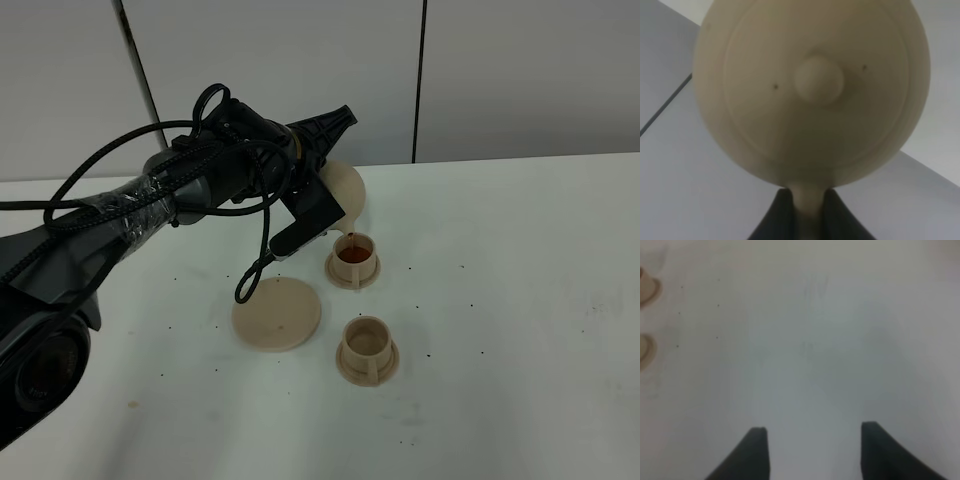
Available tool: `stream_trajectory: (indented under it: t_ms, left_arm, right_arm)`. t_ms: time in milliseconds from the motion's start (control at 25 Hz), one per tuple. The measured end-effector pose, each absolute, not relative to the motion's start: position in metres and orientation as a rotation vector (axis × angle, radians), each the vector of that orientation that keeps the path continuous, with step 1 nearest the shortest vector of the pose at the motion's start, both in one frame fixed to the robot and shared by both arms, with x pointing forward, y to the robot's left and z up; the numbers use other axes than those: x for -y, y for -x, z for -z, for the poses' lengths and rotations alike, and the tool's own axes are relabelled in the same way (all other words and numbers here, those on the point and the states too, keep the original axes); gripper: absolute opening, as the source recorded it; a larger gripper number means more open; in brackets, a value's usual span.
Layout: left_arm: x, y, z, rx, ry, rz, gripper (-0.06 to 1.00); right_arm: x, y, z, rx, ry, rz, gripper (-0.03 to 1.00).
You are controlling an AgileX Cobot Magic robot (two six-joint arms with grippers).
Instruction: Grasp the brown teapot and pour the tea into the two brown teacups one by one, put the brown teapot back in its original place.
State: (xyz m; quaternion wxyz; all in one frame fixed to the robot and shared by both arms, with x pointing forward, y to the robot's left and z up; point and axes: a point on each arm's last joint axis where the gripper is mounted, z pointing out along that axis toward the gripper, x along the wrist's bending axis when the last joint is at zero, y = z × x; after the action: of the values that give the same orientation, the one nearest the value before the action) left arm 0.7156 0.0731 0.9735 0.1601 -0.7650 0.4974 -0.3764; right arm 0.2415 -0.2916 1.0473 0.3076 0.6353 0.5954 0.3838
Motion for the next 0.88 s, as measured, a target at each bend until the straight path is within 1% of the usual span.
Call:
stream_trajectory:
  t_ms: [880]
  left_arm:
    - [-0.0727, -0.716, -0.974, -1.424, 2.178, 1.085, 0.17]
  right_arm:
    - [0.2916, -0.2415, -1.0473, -1.574, -1.68, -1.015, 0.41]
